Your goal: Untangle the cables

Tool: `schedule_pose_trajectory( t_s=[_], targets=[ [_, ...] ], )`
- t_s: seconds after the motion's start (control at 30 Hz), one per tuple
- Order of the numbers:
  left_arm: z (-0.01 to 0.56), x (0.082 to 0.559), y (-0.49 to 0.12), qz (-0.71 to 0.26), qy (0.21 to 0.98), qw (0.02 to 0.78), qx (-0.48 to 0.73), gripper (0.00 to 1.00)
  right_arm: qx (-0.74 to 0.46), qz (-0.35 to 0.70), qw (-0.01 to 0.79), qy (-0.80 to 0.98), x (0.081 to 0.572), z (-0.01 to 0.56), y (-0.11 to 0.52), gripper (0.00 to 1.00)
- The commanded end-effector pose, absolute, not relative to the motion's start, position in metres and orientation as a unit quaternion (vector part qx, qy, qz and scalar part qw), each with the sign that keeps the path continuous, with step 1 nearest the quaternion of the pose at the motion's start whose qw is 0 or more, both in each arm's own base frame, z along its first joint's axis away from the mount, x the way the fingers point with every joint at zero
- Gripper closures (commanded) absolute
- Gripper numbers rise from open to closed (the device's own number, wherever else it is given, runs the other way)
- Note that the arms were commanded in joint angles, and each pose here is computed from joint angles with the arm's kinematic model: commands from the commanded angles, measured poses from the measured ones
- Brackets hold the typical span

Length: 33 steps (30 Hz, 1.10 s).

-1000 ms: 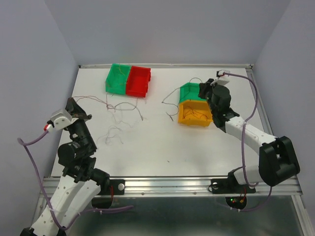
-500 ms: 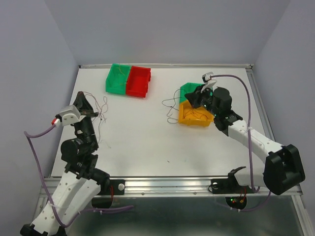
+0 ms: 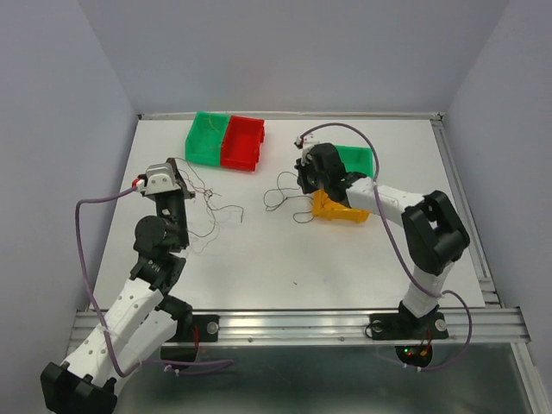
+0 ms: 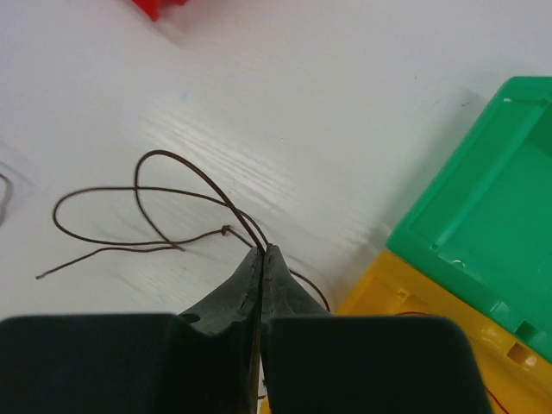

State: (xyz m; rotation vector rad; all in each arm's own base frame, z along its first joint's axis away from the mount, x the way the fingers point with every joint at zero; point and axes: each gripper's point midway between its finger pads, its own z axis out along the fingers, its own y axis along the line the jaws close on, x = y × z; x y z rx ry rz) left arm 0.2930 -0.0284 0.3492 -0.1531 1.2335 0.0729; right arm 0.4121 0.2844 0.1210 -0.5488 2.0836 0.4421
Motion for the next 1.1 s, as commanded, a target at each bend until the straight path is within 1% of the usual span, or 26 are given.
schedule_pose_trajectory(
  t_s=[0.0, 0.03, 0.07, 0.2, 0.27, 0.33, 0.43, 0.47, 0.53, 0.57, 0.6, 0.67, 0.7, 0.73, 0.8, 0.83, 0.93, 1.07],
  targets=[
    [0.372, 0.282, -0.024, 0.014, 0.535, 0.84, -0.089, 0.97, -0.235, 0.093, 0.425, 0.869, 0.425, 0.1, 0.28, 0.98],
    [0.372, 0.281, -0.023, 0.015, 0.534, 0.84, -0.09, 0.97, -0.231, 0.086, 0.429, 0.869, 0.427, 0.105, 0.281, 0.97],
    [0.373, 0.28, -0.023, 0.014, 0.533, 0.841, -0.09, 0.97, -0.228, 0.067, 0.424, 0.874, 0.432, 0.098, 0.28, 0.97],
    [0.373, 0.281, -0.024, 0.014, 0.534, 0.841, -0.087, 0.97, -0.233, 0.043, 0.406, 0.883, 0.436, 0.082, 0.283, 0.97],
    [0.374, 0.28, -0.025, 0.012, 0.533, 0.842, -0.085, 0.97, -0.251, 0.018, 0.387, 0.887, 0.434, 0.067, 0.279, 0.94],
    [0.373, 0.281, -0.025, 0.011, 0.534, 0.841, -0.084, 0.97, -0.255, 0.006, 0.382, 0.888, 0.434, 0.064, 0.28, 0.92],
    [0.374, 0.28, -0.025, 0.012, 0.533, 0.842, -0.083, 0.97, -0.269, 0.007, 0.371, 0.889, 0.43, 0.059, 0.282, 0.87],
    [0.374, 0.279, -0.025, 0.01, 0.532, 0.843, -0.083, 0.97, -0.277, 0.016, 0.366, 0.888, 0.427, 0.057, 0.284, 0.83],
    [0.374, 0.28, -0.025, 0.01, 0.533, 0.842, -0.083, 0.97, -0.285, 0.026, 0.364, 0.886, 0.424, 0.059, 0.286, 0.78],
    [0.374, 0.279, -0.025, 0.01, 0.532, 0.842, -0.082, 0.97, -0.29, 0.031, 0.362, 0.885, 0.42, 0.058, 0.287, 0.71],
    [0.375, 0.279, -0.025, 0.01, 0.532, 0.843, -0.083, 0.97, -0.296, 0.038, 0.361, 0.884, 0.418, 0.059, 0.289, 0.67],
    [0.374, 0.279, -0.025, 0.01, 0.532, 0.842, -0.082, 0.97, -0.309, 0.052, 0.358, 0.879, 0.413, 0.063, 0.292, 0.52],
    [0.374, 0.279, -0.026, 0.009, 0.532, 0.843, -0.082, 0.97, -0.313, 0.057, 0.359, 0.878, 0.411, 0.064, 0.293, 0.43],
    [0.374, 0.279, -0.026, 0.01, 0.532, 0.843, -0.081, 0.97, -0.316, 0.061, 0.361, 0.875, 0.409, 0.068, 0.294, 0.3],
    [0.374, 0.279, -0.025, 0.009, 0.532, 0.843, -0.082, 0.97, -0.325, 0.068, 0.362, 0.871, 0.405, 0.068, 0.295, 0.17],
    [0.375, 0.279, -0.026, 0.009, 0.532, 0.843, -0.081, 0.97, -0.33, 0.071, 0.364, 0.868, 0.402, 0.068, 0.296, 0.09],
    [0.375, 0.278, -0.026, 0.009, 0.532, 0.843, -0.081, 0.97, -0.347, 0.083, 0.369, 0.858, 0.396, 0.072, 0.299, 0.03],
    [0.375, 0.278, -0.026, 0.008, 0.532, 0.843, -0.081, 0.97, -0.355, 0.095, 0.37, 0.853, 0.393, 0.075, 0.302, 0.02]
  ],
)
